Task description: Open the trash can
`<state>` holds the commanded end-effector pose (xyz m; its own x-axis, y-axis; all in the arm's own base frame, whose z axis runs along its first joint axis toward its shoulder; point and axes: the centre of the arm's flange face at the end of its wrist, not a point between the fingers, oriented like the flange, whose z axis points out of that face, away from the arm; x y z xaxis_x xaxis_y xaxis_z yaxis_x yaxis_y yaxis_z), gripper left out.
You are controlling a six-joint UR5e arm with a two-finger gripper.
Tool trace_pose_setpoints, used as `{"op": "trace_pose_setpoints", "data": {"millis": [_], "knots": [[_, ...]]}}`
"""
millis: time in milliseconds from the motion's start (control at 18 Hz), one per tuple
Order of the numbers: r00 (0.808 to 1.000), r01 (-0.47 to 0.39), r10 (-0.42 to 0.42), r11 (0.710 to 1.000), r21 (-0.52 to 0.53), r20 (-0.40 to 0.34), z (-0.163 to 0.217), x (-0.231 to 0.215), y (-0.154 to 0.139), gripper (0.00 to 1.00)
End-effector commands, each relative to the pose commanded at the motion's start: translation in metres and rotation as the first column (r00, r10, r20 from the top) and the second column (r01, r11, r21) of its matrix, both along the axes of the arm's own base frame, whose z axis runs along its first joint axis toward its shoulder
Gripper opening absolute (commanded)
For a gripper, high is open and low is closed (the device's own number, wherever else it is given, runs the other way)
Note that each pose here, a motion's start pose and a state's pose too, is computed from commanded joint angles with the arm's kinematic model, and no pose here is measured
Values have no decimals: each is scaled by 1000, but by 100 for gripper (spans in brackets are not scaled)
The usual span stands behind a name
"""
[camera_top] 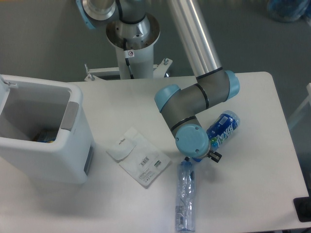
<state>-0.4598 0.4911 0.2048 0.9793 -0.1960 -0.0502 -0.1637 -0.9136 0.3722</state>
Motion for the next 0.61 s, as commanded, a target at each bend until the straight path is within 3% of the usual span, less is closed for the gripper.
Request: {"op": "trace_pose_setpoints", "data": {"millis": [500,556,611], "knots": [[1000,-1,1,1000,0,-3,1,0,0,51],[1000,-3,3,1000,1,-2,1,0,0,56],[1000,-3,3,1000,3,-3,2,0,0,71]]}}
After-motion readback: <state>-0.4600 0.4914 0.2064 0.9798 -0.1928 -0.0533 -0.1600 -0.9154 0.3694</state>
